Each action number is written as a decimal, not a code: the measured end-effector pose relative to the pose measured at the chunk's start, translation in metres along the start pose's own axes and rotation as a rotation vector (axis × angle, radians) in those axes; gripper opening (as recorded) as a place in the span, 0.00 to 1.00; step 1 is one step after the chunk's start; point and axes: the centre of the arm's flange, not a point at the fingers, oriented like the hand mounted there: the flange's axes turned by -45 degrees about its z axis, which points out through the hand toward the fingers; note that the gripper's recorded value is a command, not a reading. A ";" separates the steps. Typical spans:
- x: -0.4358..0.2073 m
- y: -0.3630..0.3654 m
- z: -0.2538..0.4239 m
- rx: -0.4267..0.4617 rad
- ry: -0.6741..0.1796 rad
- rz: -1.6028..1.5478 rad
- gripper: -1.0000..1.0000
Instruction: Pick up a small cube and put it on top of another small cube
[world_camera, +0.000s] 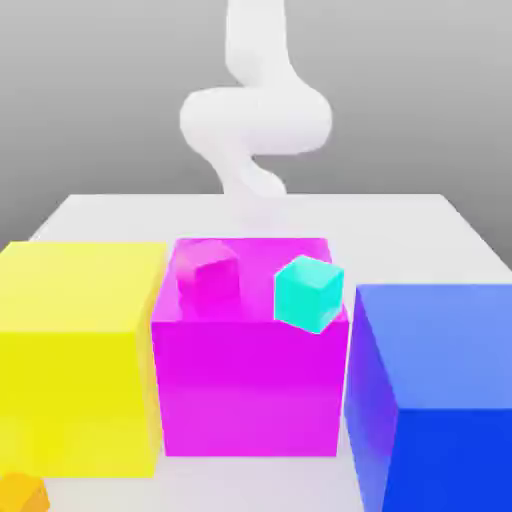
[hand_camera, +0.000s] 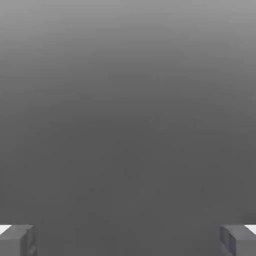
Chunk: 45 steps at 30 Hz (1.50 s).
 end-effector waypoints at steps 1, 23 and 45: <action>0.001 -0.015 0.014 -0.012 -0.019 -0.031 0.50; -0.183 -0.327 0.252 0.139 -0.384 -0.554 0.50; -0.367 -0.380 0.244 0.258 -0.707 -0.095 0.50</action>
